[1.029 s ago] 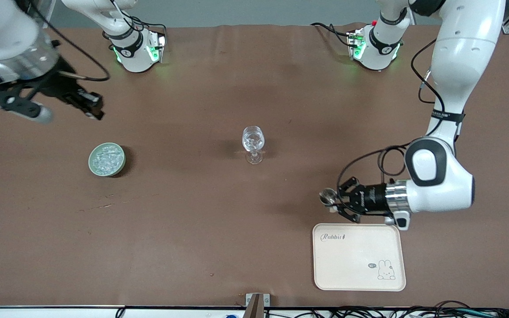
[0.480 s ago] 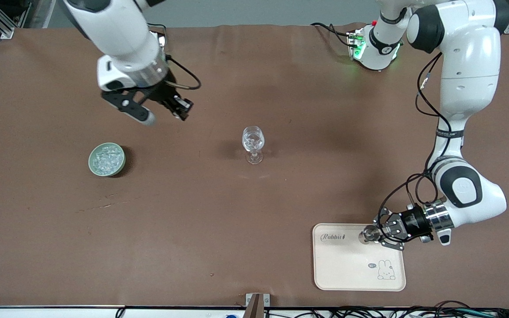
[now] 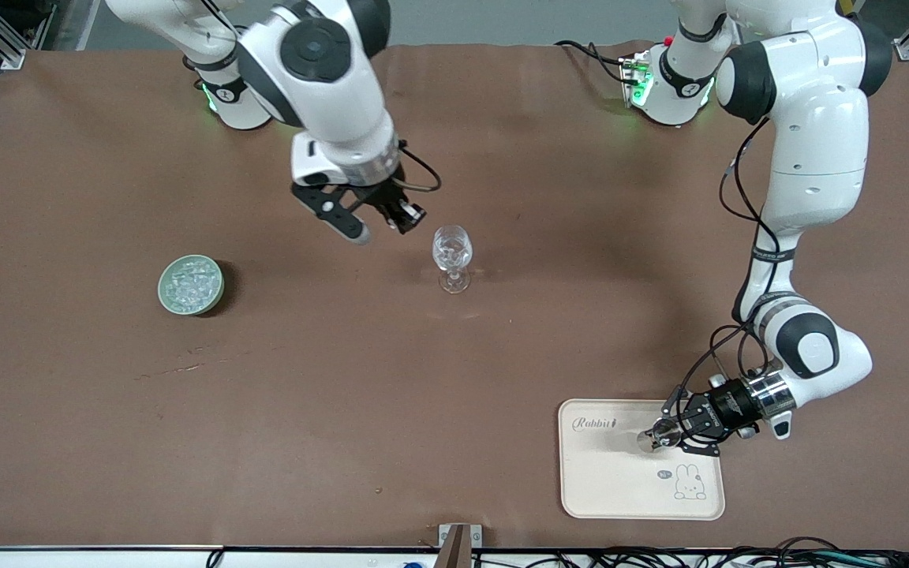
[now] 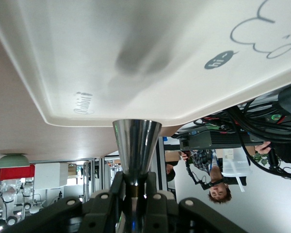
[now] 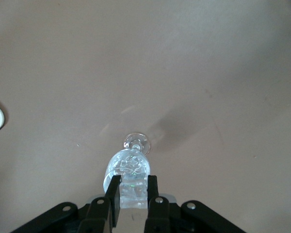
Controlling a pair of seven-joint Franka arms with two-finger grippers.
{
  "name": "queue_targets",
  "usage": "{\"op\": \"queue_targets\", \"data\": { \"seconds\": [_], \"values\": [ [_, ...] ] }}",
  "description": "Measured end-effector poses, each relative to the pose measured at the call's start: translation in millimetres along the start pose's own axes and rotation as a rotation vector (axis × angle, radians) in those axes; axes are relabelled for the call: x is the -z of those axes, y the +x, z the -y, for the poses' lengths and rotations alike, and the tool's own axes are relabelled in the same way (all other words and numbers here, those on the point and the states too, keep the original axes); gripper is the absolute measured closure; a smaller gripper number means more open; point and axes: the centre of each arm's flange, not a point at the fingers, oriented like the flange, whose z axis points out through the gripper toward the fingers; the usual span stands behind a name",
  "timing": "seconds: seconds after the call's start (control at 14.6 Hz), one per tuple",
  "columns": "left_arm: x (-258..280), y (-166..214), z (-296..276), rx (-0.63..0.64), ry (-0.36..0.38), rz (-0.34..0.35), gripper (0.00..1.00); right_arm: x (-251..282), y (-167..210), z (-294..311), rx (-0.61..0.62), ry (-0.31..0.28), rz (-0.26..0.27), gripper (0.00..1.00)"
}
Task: Pour wine and add ice with both arms
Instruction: 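Lower the jigger onto the tray while the right gripper drops ice into the glass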
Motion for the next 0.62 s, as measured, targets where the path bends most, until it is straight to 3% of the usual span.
{"op": "queue_targets", "data": {
  "seconds": [0.62],
  "values": [
    [-17.2,8.2,-12.6,0.019,-0.118,-0.054,0.79,-75.6,-36.2,21.5,-0.024,-0.033,0.001,0.74]
  ]
}}
